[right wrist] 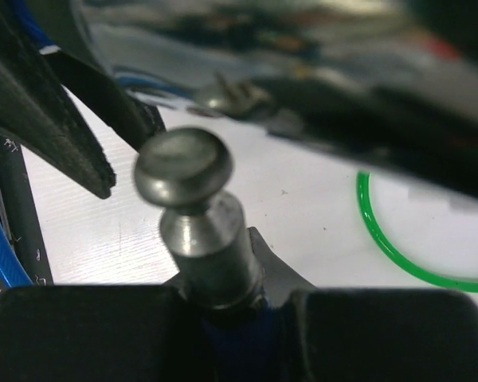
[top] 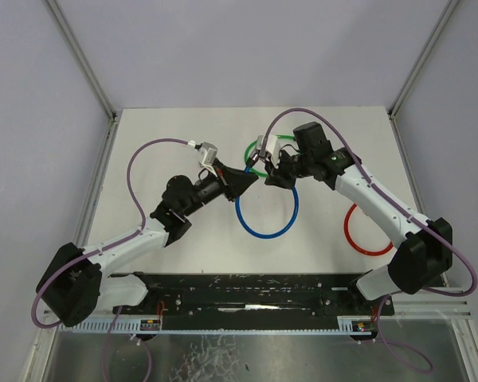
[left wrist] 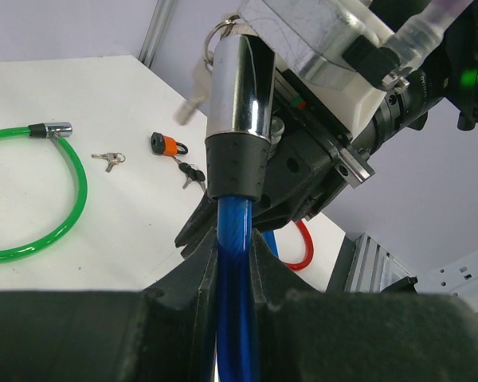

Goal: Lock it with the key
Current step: Lock the lock.

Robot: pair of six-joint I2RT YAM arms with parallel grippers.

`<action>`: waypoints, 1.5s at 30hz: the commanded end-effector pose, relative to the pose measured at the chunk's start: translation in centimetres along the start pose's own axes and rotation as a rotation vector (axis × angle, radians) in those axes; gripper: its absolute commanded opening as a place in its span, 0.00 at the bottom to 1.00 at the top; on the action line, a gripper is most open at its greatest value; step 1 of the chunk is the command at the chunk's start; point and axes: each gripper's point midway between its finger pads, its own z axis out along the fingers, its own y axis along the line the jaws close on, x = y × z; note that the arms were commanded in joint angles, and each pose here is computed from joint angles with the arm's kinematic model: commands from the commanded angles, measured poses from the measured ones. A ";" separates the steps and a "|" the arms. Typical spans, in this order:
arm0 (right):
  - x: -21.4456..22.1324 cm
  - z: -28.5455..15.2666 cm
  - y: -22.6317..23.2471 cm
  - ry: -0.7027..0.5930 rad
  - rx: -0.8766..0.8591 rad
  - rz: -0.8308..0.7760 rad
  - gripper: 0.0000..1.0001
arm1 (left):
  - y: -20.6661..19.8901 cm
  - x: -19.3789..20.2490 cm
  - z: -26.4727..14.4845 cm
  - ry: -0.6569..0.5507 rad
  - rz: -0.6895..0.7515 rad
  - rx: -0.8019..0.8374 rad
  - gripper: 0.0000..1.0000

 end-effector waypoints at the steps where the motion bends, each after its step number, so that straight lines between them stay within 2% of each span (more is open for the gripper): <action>1: -2.3 -0.4 -1.1 -0.038 0.048 -0.019 0.00 | -2.0 -2.7 0.7 -0.067 0.023 0.066 0.00; 16: -1.7 -0.3 -2.4 0.001 0.119 -0.007 0.00 | -2.8 -1.8 1.2 -0.010 0.036 0.068 0.00; 25: -2.2 -1.2 -2.6 0.005 0.142 -0.039 0.00 | 1.7 -0.6 0.9 0.163 0.233 -0.193 0.00; 30: -2.8 -1.5 -1.6 -0.019 0.097 -0.042 0.00 | 3.8 -0.1 0.4 0.260 0.313 -0.306 0.00; 40: -5.0 -1.9 1.5 -0.129 -0.059 -0.021 0.00 | 6.1 0.3 -0.1 0.305 0.371 -0.447 0.00; 45: -5.4 -2.1 1.9 -0.166 -0.086 -0.009 0.00 | 6.6 -0.2 -0.5 0.290 0.379 -0.495 0.00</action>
